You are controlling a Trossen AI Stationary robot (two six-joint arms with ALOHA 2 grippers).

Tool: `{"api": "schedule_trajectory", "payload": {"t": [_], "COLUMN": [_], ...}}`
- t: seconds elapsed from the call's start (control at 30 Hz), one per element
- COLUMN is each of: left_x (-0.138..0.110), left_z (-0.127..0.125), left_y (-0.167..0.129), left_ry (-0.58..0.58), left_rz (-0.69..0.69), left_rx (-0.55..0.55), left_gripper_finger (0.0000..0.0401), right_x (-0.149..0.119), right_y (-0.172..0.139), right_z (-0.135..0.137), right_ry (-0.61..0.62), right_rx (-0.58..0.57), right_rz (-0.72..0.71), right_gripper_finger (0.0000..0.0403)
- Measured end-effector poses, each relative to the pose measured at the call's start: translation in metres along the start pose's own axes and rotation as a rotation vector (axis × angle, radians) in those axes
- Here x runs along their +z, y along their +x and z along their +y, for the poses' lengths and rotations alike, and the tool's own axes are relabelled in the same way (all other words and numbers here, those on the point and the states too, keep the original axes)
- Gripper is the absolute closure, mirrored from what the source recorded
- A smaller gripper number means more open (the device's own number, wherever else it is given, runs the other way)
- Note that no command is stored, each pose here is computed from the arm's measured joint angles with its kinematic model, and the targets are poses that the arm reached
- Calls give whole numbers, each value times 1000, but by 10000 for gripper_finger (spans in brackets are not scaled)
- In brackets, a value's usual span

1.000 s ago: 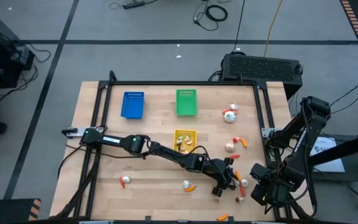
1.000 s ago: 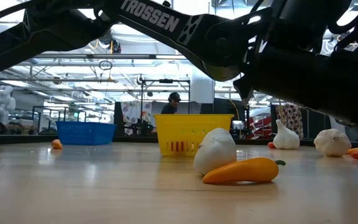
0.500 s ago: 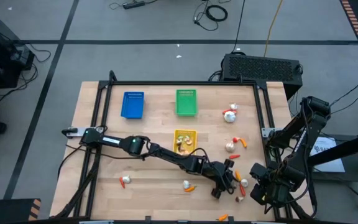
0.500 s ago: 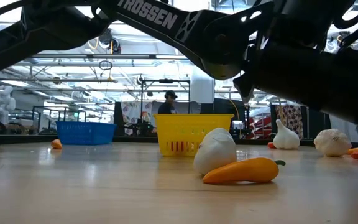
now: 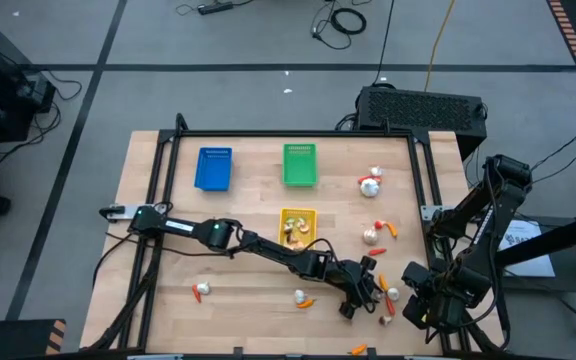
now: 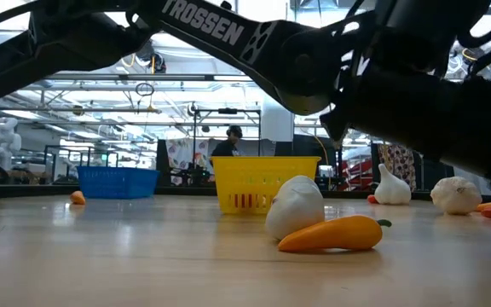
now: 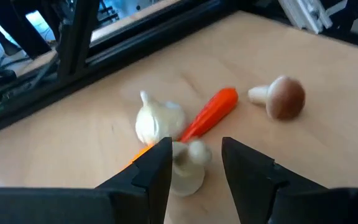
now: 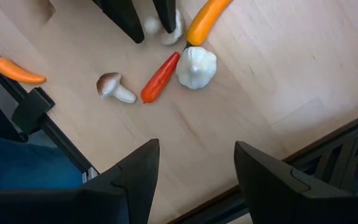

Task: Sort produce into baskets
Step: Put the brown mushroom into the yellow bin

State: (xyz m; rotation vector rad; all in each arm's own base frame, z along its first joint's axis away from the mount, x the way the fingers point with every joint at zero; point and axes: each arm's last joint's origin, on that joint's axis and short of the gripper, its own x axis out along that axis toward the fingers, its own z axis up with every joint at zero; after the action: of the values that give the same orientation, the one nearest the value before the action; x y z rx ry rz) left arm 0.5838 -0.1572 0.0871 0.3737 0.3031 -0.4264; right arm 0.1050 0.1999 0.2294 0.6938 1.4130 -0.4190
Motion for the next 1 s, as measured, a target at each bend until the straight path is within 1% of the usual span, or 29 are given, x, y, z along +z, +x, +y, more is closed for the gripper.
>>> {"api": "schedule_trajectory", "payload": {"t": [0.13,1.0], "left_x": [-3,-2], "left_z": [-1,0], "left_y": [1,1], "left_ry": [-2,-9], "left_rz": [13,9], "left_rx": [0,12], "left_gripper_finger": [254,254], "right_x": [0,0], "right_y": [0,0], "right_z": [0,-2], "right_ry": [0,-1], "right_rx": [-2,-16], "right_rz": [0,-7], "right_gripper_finger": [204,204]}}
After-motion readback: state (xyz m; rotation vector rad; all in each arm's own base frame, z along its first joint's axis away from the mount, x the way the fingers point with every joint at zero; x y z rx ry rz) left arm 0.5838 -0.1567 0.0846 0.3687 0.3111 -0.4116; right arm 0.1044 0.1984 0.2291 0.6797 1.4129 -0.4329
